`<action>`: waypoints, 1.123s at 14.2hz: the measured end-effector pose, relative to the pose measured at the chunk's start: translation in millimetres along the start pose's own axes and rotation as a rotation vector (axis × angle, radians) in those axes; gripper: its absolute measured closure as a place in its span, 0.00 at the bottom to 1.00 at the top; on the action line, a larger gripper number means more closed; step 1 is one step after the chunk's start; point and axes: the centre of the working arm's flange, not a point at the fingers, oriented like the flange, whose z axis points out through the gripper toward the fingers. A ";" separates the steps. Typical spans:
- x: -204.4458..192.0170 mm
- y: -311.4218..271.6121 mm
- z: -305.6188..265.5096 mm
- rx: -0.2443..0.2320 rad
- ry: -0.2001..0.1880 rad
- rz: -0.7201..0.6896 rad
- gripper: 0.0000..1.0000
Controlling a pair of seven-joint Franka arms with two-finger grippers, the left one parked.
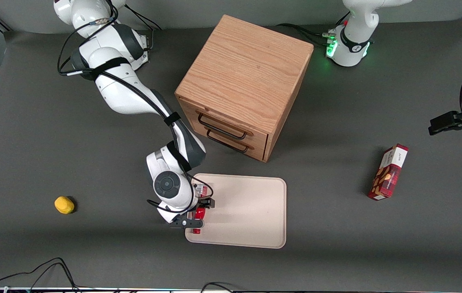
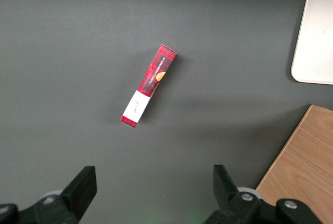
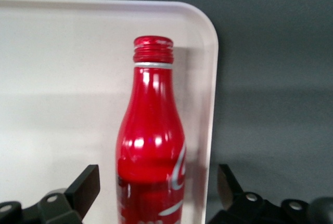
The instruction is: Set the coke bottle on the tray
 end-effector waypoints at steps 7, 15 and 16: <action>7.0 11.8 -73.2 -0.025 -0.026 0.026 0.00; -56.2 105.3 -201.8 -0.083 -0.091 0.102 0.00; -72.1 121.0 -216.0 -0.090 -0.097 0.113 0.00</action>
